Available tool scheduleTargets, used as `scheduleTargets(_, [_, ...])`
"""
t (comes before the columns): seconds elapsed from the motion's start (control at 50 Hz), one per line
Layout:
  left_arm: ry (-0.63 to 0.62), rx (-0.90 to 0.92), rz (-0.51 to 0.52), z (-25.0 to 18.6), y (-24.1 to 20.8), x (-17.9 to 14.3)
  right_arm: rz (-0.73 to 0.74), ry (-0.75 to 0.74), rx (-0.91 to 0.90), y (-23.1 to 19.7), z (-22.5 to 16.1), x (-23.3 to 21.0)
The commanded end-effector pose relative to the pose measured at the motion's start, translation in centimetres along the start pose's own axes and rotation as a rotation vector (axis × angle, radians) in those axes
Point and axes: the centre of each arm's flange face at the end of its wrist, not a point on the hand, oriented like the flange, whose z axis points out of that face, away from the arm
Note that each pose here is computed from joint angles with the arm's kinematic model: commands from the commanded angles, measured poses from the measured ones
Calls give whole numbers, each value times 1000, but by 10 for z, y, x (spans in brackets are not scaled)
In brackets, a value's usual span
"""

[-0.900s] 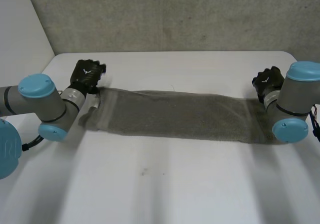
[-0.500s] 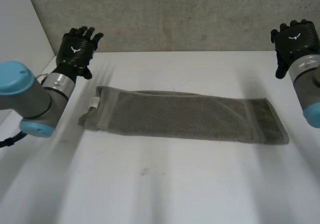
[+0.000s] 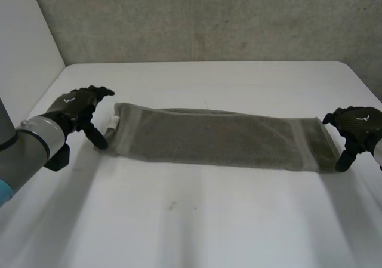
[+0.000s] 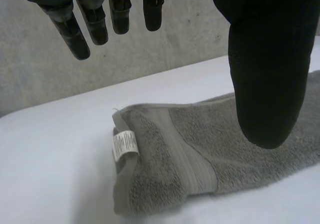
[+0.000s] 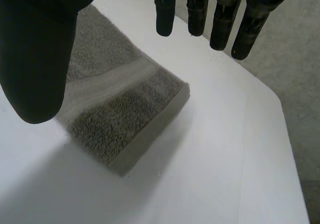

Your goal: Fold the towel.

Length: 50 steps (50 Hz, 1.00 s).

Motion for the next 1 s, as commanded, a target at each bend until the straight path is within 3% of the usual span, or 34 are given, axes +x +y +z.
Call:
scheduleTargets(0.02, [-3, 61, 15, 4, 17, -1, -2, -8, 30, 28, 25, 0])
scheduleTargets(0.48, [-6, 55, 12, 3, 31, -2, -31, -63, 1, 60, 54, -5])
scheduleTargets(0.7, [-4, 53, 13, 2, 32, -1, -102, 248, -40, 62, 63, 56])
scheduleTargets(0.78, [-6, 56, 13, 2, 31, -2, -178, 359, -99, 69, 60, 98])
scheduleTargets(0.92, [-8, 67, 15, 0, 28, -2, -262, 430, -55, 45, 59, 119])
scheduleTargets(1.0, [-8, 67, 15, 0, 28, -2, -277, 415, 117, -14, 51, 94])
